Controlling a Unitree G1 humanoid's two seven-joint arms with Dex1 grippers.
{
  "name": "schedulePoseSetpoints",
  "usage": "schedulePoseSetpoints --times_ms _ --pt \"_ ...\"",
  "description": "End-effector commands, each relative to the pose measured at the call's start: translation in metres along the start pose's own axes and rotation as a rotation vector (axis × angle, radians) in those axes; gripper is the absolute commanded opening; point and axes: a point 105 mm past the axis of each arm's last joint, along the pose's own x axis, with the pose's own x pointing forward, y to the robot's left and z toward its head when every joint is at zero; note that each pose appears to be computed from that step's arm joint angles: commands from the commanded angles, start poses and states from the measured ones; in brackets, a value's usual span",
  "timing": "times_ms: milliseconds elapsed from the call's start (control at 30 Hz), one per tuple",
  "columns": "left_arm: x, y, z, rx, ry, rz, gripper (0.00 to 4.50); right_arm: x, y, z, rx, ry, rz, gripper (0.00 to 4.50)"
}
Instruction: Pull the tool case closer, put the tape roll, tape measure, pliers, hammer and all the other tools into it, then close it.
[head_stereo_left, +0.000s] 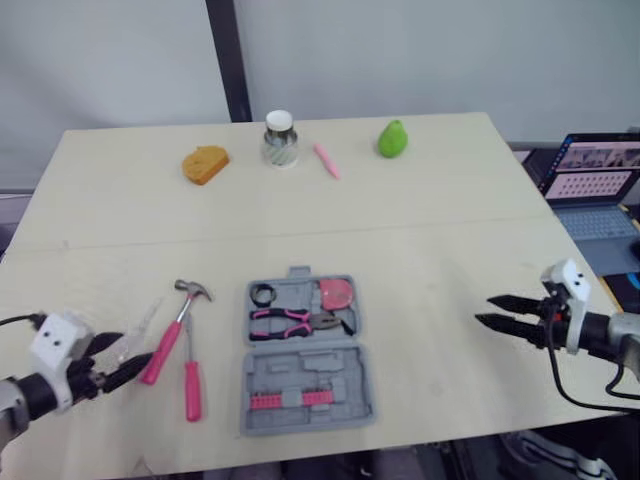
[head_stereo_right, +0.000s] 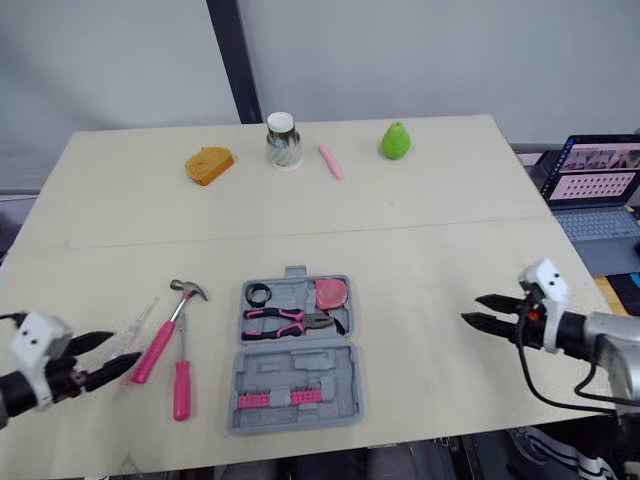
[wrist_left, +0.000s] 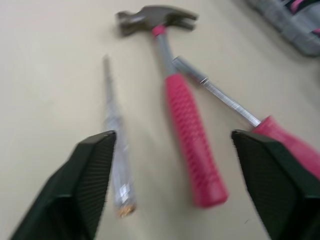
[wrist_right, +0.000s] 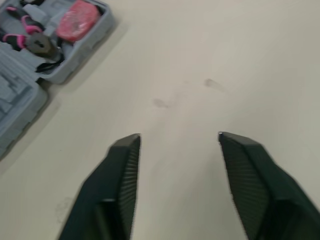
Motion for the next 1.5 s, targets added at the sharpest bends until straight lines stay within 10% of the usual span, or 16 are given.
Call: schedulePoseSetpoints --times_ms 33,1500 --pt "-0.016 0.020 0.000 0.034 -0.005 0.070 4.50 -0.015 -0.015 0.002 0.002 -0.054 -0.082 3.87" --pt "0.006 0.015 0.013 0.064 -0.040 0.052 4.50 -0.008 -0.017 -0.001 -0.039 -0.075 -0.125 3.87"
